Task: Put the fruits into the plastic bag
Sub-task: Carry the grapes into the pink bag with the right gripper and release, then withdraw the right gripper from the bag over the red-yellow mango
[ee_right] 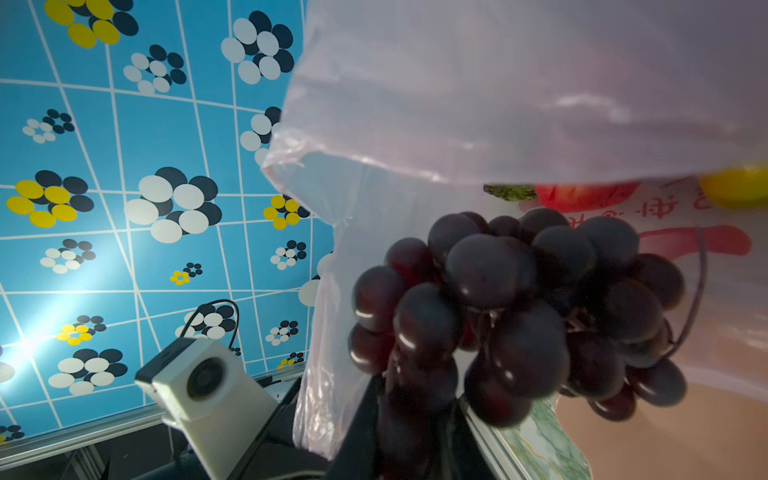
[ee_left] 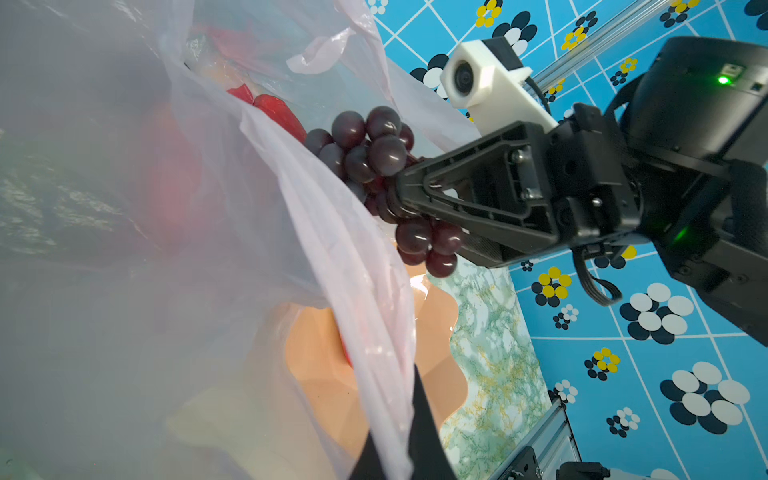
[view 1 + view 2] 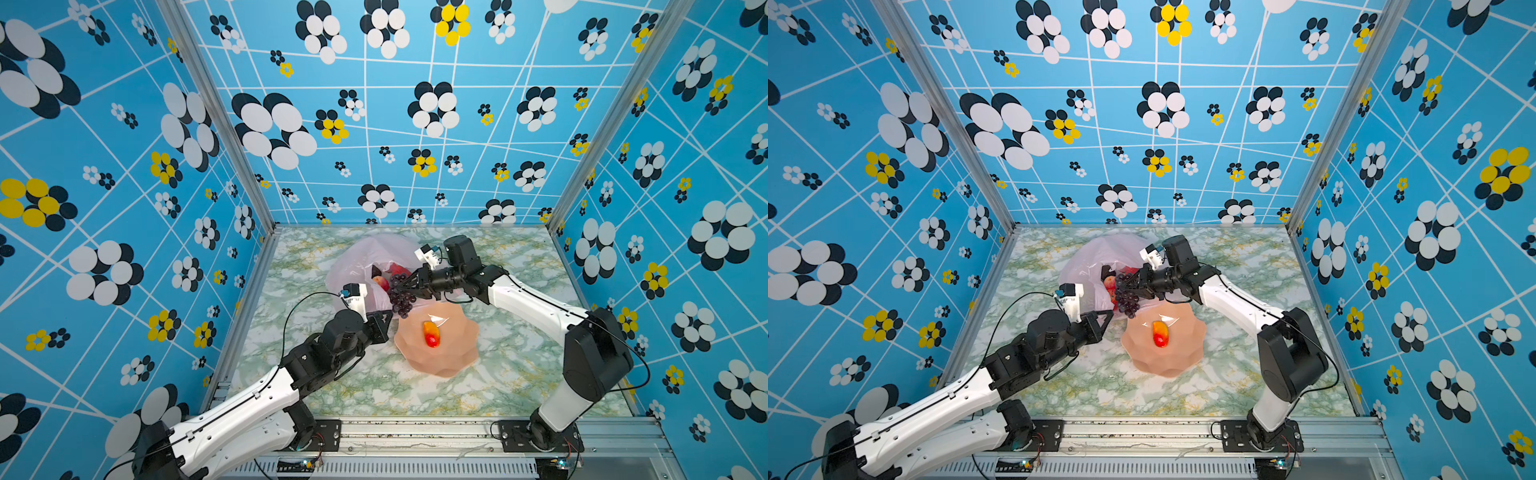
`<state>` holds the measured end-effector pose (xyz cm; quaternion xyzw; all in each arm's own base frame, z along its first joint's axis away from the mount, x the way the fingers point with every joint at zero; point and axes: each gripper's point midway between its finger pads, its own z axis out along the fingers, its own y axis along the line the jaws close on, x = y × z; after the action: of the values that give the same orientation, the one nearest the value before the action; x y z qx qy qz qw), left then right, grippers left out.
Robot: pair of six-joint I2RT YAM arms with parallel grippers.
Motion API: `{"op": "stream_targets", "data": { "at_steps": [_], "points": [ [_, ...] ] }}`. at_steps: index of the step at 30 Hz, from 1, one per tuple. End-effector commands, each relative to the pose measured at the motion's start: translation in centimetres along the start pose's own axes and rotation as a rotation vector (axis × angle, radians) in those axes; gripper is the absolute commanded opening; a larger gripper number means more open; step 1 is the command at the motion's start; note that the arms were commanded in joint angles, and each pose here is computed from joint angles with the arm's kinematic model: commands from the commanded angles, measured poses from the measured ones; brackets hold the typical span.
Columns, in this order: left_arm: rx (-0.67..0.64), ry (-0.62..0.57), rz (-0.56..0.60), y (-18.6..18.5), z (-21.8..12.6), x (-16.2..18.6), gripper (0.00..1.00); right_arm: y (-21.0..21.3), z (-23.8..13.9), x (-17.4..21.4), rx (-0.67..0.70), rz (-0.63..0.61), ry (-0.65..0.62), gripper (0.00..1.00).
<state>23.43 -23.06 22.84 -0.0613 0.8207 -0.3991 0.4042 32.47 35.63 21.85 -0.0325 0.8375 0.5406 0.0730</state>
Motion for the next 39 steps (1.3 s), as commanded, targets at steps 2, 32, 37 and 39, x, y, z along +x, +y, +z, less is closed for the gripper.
{"op": "stream_targets", "data": {
  "at_steps": [2,32,37,39],
  "points": [
    [0.056,0.004,0.028,-2.0,0.2,-0.6,0.00,1.6,0.0,-4.8,-0.032,-0.028,-0.091,0.20],
    [0.086,-0.024,0.037,-2.6,0.6,-1.0,0.00,0.5,0.7,-5.4,0.096,-0.075,-0.102,0.99],
    [0.070,-0.036,0.029,-1.9,0.3,-1.0,0.00,1.4,-2.4,-3.1,0.142,-0.126,-0.123,0.99],
    [0.067,-0.042,0.018,-1.6,0.1,-0.9,0.00,1.8,-3.9,-2.0,0.162,-0.151,-0.136,0.99]
  ]
}}
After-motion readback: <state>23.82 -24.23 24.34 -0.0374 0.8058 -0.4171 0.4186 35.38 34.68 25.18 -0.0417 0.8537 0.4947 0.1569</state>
